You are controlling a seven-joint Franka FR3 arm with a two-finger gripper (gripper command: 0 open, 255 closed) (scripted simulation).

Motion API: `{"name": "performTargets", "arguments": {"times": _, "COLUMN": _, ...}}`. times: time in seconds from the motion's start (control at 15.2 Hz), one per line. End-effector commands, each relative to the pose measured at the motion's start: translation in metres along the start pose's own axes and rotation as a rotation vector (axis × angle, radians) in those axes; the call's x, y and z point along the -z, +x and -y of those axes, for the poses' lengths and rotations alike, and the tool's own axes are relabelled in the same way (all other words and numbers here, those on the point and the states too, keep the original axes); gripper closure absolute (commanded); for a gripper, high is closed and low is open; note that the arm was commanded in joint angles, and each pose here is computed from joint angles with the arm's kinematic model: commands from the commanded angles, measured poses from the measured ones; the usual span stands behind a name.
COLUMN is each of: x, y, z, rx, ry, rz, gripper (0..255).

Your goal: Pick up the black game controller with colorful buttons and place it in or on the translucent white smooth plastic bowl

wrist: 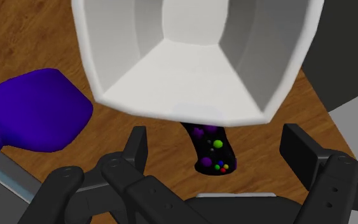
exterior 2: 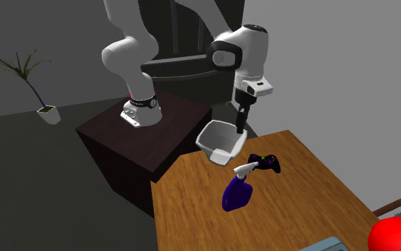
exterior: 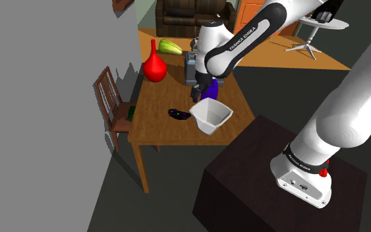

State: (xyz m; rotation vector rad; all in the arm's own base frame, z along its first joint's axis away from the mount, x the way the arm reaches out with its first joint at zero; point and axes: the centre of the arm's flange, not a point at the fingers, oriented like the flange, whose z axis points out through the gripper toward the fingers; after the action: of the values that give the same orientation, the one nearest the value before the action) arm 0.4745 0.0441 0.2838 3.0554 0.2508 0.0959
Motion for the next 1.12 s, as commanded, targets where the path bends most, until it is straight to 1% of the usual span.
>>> {"name": "performTargets", "arguments": {"times": 0.0, "x": -0.023, "y": 0.016, "z": 0.005, "rx": -0.001, "ry": 0.000, "rz": -0.013, "gripper": 0}}
{"name": "performTargets", "arguments": {"times": 0.79, "x": -0.147, "y": 0.102, "z": 0.028, "rx": -0.004, "ry": -0.004, "rz": -0.077, "gripper": 0}}
{"name": "performTargets", "arguments": {"times": 0.86, "x": -0.154, "y": 0.107, "z": 0.029, "rx": -0.004, "ry": -0.004, "rz": -0.081, "gripper": 0}}
{"name": "performTargets", "arguments": {"times": 1.06, "x": -0.170, "y": 0.108, "z": 0.029, "rx": -0.004, "ry": -0.004, "rz": -0.081, "gripper": 0}}
